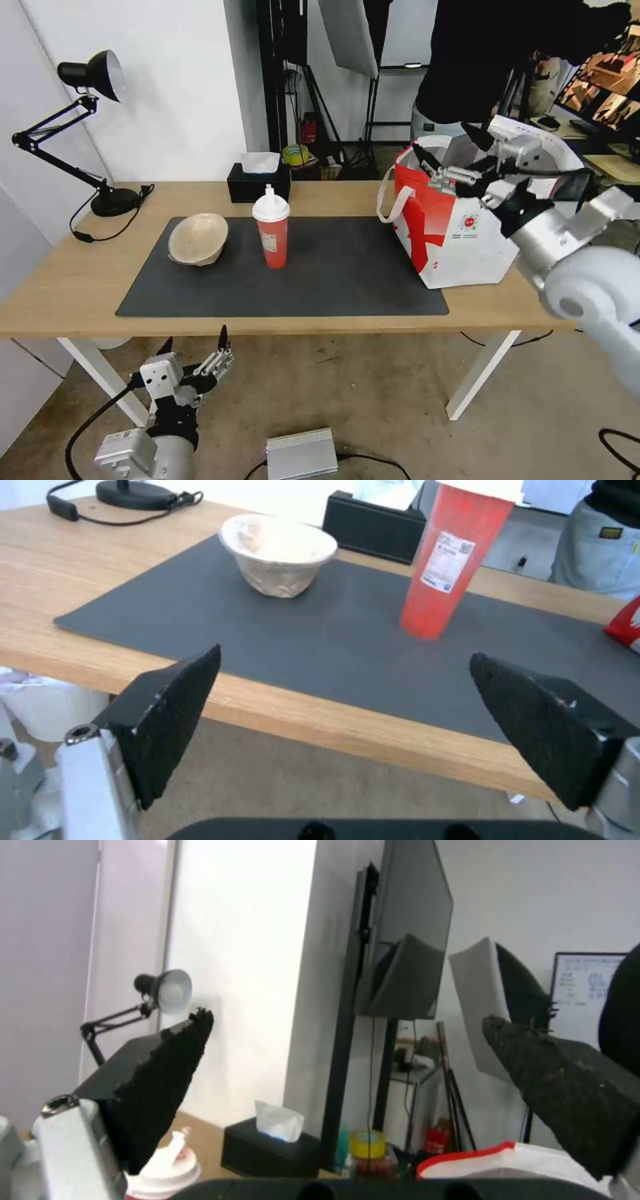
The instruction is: Pick up the trash from the table and place it into the takeout bag.
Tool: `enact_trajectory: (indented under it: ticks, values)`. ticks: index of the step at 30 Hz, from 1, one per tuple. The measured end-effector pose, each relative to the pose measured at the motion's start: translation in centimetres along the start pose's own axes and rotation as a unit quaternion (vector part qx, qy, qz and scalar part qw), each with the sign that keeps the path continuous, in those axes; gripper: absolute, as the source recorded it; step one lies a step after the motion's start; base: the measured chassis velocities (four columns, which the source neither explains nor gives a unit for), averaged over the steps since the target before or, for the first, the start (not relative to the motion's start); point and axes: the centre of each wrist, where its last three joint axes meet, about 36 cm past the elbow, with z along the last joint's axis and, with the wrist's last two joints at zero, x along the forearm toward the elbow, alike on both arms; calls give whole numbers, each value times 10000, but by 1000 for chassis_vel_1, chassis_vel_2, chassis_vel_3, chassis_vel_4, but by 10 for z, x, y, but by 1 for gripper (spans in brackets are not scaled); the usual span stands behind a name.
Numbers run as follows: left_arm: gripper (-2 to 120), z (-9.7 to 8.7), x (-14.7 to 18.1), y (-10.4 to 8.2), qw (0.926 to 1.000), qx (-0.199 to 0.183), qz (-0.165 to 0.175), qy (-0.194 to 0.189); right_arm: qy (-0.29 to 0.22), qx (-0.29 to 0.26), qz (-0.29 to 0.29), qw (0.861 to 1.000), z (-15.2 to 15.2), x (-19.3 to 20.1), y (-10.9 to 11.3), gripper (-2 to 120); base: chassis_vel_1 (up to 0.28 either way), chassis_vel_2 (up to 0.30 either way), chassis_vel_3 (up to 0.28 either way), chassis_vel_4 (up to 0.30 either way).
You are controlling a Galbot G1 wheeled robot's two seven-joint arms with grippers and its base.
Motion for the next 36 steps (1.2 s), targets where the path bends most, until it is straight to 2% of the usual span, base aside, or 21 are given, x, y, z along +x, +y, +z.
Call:
enact_trajectory:
  ticks: [5,8,12,23,31,36]
  values:
    - [100,0,0,0,10000,-5,15,-8,-113,30,325,9994,0,15,25,100,0,0,0,0]
    - [100,0,0,0,10000,49,4,10,-130,-66,461,9988,2,21,36,100,0,0,0,0]
    - [100,0,1,-1,9999,147,-50,44,-135,-312,601,9976,6,36,61,100,0,0,0,0]
    - [100,0,-1,-1,9999,153,-60,14,-36,-455,767,9960,17,60,90,100,0,0,0,0]
    - [100,-1,-2,0,9999,143,-43,-22,-71,-455,1182,9919,37,79,112,100,0,0,0,0]
    - [100,-2,-3,0,9999,132,-41,-49,-5,-466,1342,9899,38,88,125,100,0,0,0,0]
